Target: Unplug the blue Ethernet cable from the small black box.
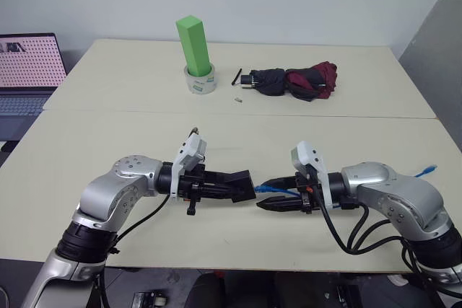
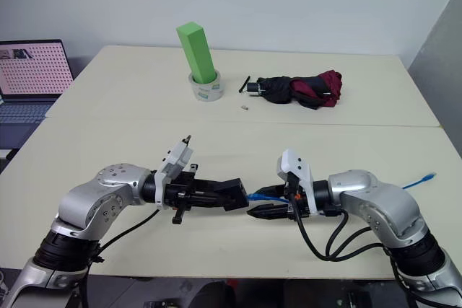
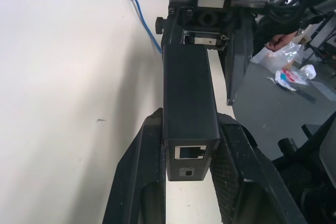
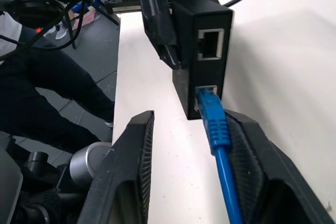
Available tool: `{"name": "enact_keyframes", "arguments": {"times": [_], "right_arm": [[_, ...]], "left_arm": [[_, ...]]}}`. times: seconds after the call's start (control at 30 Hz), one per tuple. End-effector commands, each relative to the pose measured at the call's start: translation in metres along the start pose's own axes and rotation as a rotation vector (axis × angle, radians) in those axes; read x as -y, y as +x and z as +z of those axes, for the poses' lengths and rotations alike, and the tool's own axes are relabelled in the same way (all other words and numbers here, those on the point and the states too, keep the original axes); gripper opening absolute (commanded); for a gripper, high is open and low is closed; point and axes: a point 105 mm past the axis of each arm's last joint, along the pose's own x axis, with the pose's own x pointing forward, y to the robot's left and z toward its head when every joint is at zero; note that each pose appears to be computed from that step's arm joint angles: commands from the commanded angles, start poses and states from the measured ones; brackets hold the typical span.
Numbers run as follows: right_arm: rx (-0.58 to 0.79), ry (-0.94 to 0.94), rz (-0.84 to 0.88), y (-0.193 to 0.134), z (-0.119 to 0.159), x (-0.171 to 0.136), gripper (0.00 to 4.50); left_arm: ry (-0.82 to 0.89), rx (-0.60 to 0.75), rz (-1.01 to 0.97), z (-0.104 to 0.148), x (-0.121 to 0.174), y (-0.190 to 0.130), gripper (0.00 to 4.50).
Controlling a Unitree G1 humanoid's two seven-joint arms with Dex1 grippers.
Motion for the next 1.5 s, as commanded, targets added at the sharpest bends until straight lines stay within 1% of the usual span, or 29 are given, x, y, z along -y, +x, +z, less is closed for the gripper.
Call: {"name": "enact_keyframes", "arguments": {"times": [0.03,0.67,0.8,0.9,0.93,0.97,1.3,1.5], "right_arm": [[0.034,0.006,0.014,-0.003,0.009,-0.002,2.0],[0.039,0.015,0.028,0.005,0.011,0.001,2.0],[0.032,0.016,0.029,0.005,0.009,0.002,1.24],[0.016,0.011,0.031,0.004,0.007,0.002,0.31],[0.011,0.009,0.032,0.003,0.006,0.002,0.1],[0.006,0.006,0.034,0.003,0.005,0.002,0.05],[-0.001,-0.01,0.042,0.003,0.007,0.004,0.04],[-0.041,-0.01,0.011,-0.01,0.0,0.013,0.04]], "left_arm": [[0.043,-0.01,-0.023,0.005,0.007,-0.001,0.79],[0.05,-0.01,-0.029,0.004,0.008,0.001,0.79],[0.048,-0.01,-0.028,0.003,0.008,0.001,0.79],[0.047,-0.011,-0.026,0.002,0.008,0.0,0.79],[0.047,-0.011,-0.025,0.002,0.008,0.0,0.79],[0.047,-0.011,-0.024,0.002,0.008,0.0,0.79],[0.043,-0.012,-0.03,0.001,0.009,-0.001,0.79],[0.075,-0.098,-0.007,-0.012,0.007,-0.011,0.79]]}}
